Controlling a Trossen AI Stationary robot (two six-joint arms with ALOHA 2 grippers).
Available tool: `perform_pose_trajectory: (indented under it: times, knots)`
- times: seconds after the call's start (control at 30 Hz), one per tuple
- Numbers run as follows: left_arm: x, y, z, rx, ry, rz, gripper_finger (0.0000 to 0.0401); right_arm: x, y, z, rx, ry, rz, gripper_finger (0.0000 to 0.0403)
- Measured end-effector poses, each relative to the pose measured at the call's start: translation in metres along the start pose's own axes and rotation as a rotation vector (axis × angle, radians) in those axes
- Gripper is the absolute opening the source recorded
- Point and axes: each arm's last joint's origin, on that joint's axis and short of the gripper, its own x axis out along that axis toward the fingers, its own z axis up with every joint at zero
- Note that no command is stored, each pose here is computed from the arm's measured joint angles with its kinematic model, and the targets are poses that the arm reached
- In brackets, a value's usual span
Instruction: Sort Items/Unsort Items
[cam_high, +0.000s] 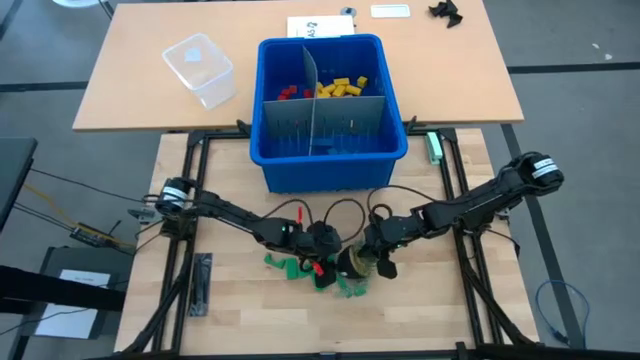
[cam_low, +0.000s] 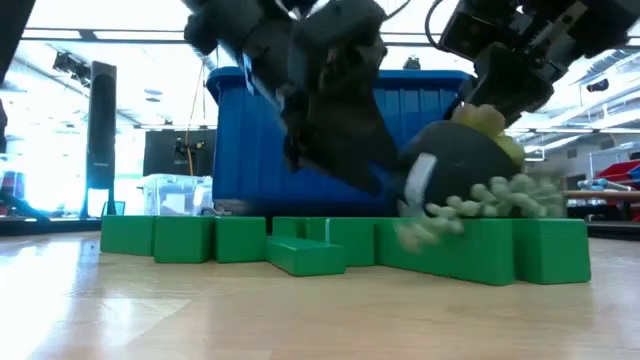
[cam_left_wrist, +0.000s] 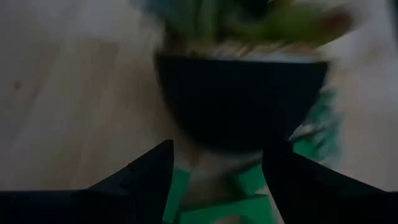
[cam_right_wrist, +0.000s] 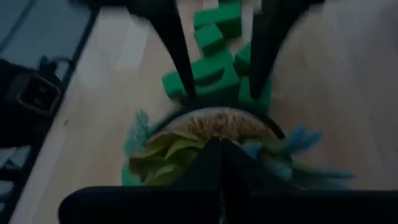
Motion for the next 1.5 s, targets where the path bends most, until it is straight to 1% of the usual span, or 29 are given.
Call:
perform_pose_trajectory:
  times: [0.07,0.23,0.43,0.57,0.63,0.73,0.77,0.83,0.9,0.97,1.03,1.13,1.2,1.27,1.33,1.4,1.5]
  knots:
    - [0.009,0.001,-0.007,-0.003,0.010,0.028,0.0248,0.000,0.001,0.001,0.001,-0.015,0.009,0.0002]
    - [0.018,0.000,-0.008,-0.050,-0.028,0.034,0.0248,0.003,0.004,-0.001,-0.007,-0.007,0.019,0.0002]
    - [0.019,0.004,-0.005,-0.050,-0.065,0.072,0.0248,0.015,0.003,-0.006,-0.008,0.018,-0.007,0.0003]
    - [0.020,0.006,-0.006,-0.042,-0.050,0.083,0.0248,0.027,-0.001,-0.008,-0.008,0.008,-0.011,0.0004]
    - [0.014,0.006,-0.005,-0.042,-0.028,0.090,0.0248,0.030,-0.004,-0.008,-0.004,0.012,-0.020,0.0003]
    - [0.001,0.004,-0.004,-0.058,0.001,0.090,0.0248,0.025,-0.005,-0.007,-0.017,0.015,-0.031,0.0001]
    - [-0.005,0.002,-0.002,-0.054,0.008,0.094,0.0248,0.021,-0.004,-0.006,-0.023,0.012,-0.028,0.0001]
    - [-0.021,-0.005,0.007,-0.050,-0.019,0.083,0.0248,0.010,-0.003,-0.003,-0.031,-0.002,-0.022,0.0002]
    - [-0.036,-0.009,0.012,-0.045,-0.032,0.090,0.0248,-0.004,-0.001,0.006,-0.028,-0.059,-0.008,0.0004]
    - [-0.043,-0.013,0.011,-0.035,-0.025,0.103,0.0248,-0.016,0.000,0.012,-0.026,-0.103,0.001,0.0006]
    - [-0.047,-0.016,0.008,-0.027,-0.017,0.119,0.0248,-0.023,0.001,0.014,-0.027,-0.117,0.008,0.0006]
    - [-0.053,-0.021,0.008,-0.052,-0.030,0.105,0.0248,-0.027,0.007,0.016,-0.045,-0.128,0.073,0.0003]
    - [-0.054,-0.025,0.006,-0.059,-0.029,0.099,0.0248,-0.023,0.013,0.012,-0.069,-0.109,0.101,0.0002]
    - [-0.055,-0.029,0.004,-0.064,-0.029,0.095,0.0248,-0.015,0.017,0.006,-0.089,-0.072,0.106,0.0001]
    - [-0.055,-0.031,0.004,-0.066,-0.034,0.094,0.0248,-0.006,0.020,0.004,-0.099,-0.008,0.070,0.0001]
    - [-0.055,-0.031,0.003,-0.065,-0.035,0.096,0.0248,0.000,0.025,0.009,-0.125,0.063,0.023,0.0001]
    - [-0.055,-0.031,0.003,-0.065,-0.029,0.101,0.0248,0.007,0.036,0.029,-0.171,0.134,-0.026,0.0001]
